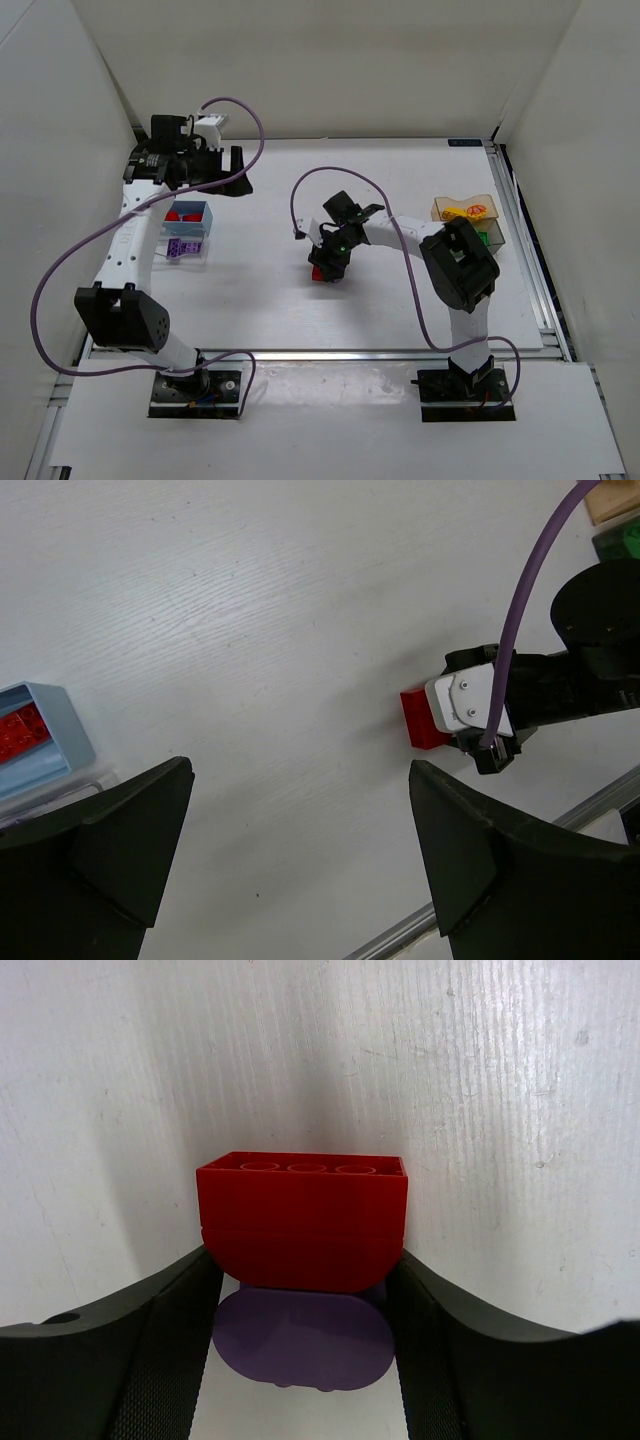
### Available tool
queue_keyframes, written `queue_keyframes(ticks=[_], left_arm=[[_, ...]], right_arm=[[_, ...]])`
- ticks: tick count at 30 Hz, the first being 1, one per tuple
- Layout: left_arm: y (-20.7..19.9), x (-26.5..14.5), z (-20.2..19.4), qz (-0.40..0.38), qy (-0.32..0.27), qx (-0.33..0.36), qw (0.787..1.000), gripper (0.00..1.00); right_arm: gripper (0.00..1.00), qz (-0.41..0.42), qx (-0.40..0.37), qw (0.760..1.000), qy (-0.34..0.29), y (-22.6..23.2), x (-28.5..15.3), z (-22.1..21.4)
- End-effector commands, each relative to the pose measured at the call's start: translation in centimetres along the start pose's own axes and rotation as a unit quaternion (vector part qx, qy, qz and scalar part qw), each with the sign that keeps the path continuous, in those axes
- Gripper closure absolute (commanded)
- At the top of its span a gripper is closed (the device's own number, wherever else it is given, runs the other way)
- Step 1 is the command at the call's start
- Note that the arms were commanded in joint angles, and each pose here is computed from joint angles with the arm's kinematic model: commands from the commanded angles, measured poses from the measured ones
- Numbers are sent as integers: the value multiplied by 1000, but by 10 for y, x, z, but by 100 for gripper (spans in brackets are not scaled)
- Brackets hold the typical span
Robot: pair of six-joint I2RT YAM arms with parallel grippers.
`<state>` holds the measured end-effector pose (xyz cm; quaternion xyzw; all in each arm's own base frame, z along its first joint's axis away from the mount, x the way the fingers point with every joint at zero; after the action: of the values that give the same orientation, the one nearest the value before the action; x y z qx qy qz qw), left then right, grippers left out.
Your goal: Sort the legos into containers by color
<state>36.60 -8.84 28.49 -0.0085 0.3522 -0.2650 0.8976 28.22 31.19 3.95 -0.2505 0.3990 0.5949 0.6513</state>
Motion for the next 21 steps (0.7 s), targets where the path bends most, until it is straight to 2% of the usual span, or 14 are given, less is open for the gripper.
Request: queue_keyframes(ticks=[1, 6, 10, 12, 16, 17, 19, 21], left_arm=[[-1, -2, 0, -5, 0, -6, 1000, 0], [-6, -2, -2, -25, 0, 1, 1000, 0], [-23, -3, -11, -79, 0, 20, 997, 1], [-39, -3, -16, -139, -3, 14, 990, 1], [-62, 5, -28, -245, 15, -46, 968, 3], [-71, 5, -30, -284, 19, -67, 956, 5], [-75, 14, -32, -315, 43, -133, 939, 9], [-78, 18, -28, -340, 33, -140, 929, 10]], right_arm=[[100, -18, -10, 1000, -3, -13, 2, 2], [100, -36, -1, 999, -18, -22, -11, 9], [100, 15, 34, 997, -71, -14, -37, 32], [100, 18, 58, 993, -97, -19, -55, 45], [100, 9, 68, 987, -144, -25, -85, 70], [100, 5, 68, 985, -157, -25, -94, 79], [100, -5, 61, 982, -177, -26, -104, 91], [100, -14, 57, 979, -194, -25, -114, 104]])
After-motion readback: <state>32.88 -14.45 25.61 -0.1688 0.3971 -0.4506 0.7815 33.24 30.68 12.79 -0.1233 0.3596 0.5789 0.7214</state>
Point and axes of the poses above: each gripper's point midway between its finger pads, its own x axis out along the fingers, its own y axis along the line the jaws close on, z = x × y, the point moved 2 cm from there along -x, back along the fingers, and after that the axes turned 4 degrees about x, right-handed, at the moved point
